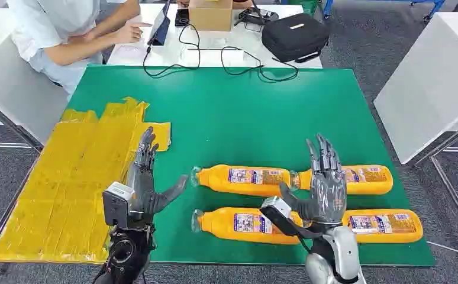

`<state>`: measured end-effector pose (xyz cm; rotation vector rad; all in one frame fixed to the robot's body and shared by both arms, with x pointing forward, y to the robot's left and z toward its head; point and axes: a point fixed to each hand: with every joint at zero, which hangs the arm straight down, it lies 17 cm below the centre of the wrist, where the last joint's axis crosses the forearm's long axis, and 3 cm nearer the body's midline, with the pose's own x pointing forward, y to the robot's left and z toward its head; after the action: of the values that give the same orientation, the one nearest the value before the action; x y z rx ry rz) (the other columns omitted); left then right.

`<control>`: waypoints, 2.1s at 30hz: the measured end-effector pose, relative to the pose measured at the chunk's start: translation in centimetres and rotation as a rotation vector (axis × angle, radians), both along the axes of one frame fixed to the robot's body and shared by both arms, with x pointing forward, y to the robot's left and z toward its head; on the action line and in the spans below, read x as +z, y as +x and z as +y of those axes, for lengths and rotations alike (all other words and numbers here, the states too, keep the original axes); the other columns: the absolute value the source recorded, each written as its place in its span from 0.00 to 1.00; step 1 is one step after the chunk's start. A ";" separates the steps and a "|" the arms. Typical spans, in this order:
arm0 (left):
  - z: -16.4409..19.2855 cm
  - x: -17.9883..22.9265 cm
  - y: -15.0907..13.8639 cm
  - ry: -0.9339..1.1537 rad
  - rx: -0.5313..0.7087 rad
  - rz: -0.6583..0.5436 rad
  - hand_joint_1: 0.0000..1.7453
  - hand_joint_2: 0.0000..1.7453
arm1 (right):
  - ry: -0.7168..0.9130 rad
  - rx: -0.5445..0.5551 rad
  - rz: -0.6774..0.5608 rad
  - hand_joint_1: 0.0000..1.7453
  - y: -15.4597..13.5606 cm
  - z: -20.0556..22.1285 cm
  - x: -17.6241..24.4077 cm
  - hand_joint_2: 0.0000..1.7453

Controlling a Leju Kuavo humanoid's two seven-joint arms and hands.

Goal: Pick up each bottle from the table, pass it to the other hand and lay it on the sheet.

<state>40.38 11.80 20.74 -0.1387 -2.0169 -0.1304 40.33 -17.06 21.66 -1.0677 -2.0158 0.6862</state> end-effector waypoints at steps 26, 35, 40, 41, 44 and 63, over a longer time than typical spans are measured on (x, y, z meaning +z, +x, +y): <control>-1.1 0.9 1.5 -0.004 -0.035 -0.001 0.00 1.00 | -0.189 0.454 0.498 0.00 5.0 10.8 -11.9 1.00; -1.0 0.8 1.5 -0.008 -0.033 0.002 0.00 1.00 | -0.229 0.445 0.579 0.00 6.1 11.7 -13.8 1.00; -0.8 0.7 1.5 -0.008 -0.029 0.006 0.00 1.00 | -0.279 0.373 0.614 0.00 7.0 10.9 -14.9 1.00; -0.8 0.7 1.5 -0.008 -0.027 0.008 0.00 1.00 | -0.298 0.340 0.633 0.00 7.3 10.4 -15.4 1.00; -0.8 0.5 1.5 -0.007 -0.025 0.020 0.00 1.00 | -0.328 0.281 0.687 0.00 8.2 9.2 -16.8 1.00; -1.0 0.5 1.6 -0.009 -0.021 0.035 0.00 1.00 | -0.436 0.149 0.823 1.00 10.7 7.2 -19.4 1.00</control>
<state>41.97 10.81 21.27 -0.1664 -1.9821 -0.1311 51.06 -9.87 2.30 -0.6820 -1.2552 1.4169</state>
